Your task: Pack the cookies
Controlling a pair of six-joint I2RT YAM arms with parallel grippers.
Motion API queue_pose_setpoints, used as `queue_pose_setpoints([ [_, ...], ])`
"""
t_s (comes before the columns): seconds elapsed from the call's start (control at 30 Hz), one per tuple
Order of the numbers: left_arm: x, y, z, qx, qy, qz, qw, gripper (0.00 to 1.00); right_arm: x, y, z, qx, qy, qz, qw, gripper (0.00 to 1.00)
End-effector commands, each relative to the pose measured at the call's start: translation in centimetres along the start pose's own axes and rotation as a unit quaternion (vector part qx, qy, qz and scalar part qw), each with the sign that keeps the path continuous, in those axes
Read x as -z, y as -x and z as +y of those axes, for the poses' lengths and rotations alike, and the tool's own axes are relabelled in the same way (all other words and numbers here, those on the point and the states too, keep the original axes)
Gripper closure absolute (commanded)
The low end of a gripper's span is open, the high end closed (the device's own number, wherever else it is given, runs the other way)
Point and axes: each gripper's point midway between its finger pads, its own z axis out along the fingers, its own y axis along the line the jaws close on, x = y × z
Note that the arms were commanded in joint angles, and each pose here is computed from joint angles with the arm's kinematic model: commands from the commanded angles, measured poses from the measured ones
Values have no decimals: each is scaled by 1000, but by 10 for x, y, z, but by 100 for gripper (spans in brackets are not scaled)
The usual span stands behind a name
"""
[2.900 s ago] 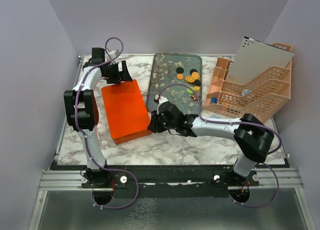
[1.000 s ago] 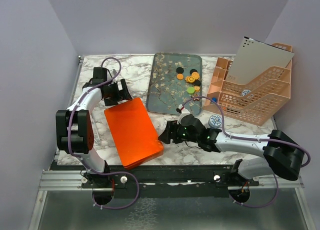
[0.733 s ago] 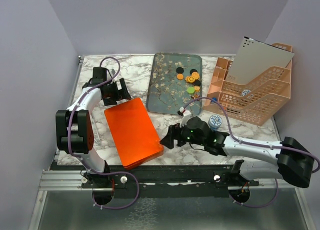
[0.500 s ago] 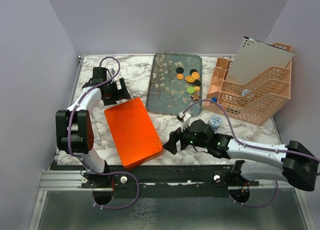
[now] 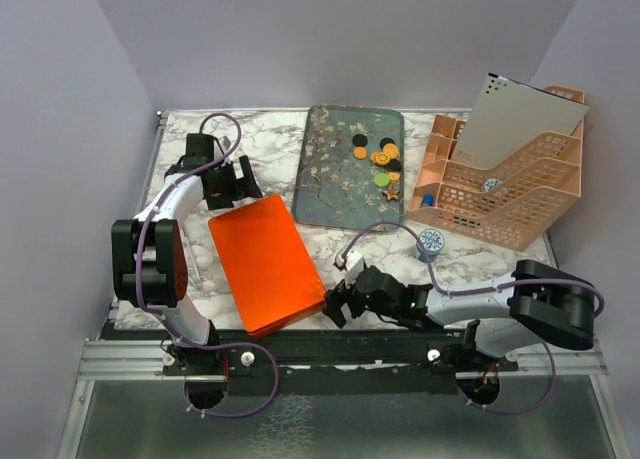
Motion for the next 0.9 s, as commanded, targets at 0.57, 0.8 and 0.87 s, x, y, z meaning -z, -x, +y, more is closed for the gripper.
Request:
queue_pose_setpoints([
  [0.57,1,-26,-25,-16,-35,18,999,3,-3,86,-84,-144,-202,-144,958,6],
  [0.8,9,-39,-35,-11,-50,20,999,3,1,102,-106,-185,-206,-146,950,6],
  [0.87,12,-43,-38,-7,-56,16,998,3,3,104,-108,-186,-210,-142,949,6],
])
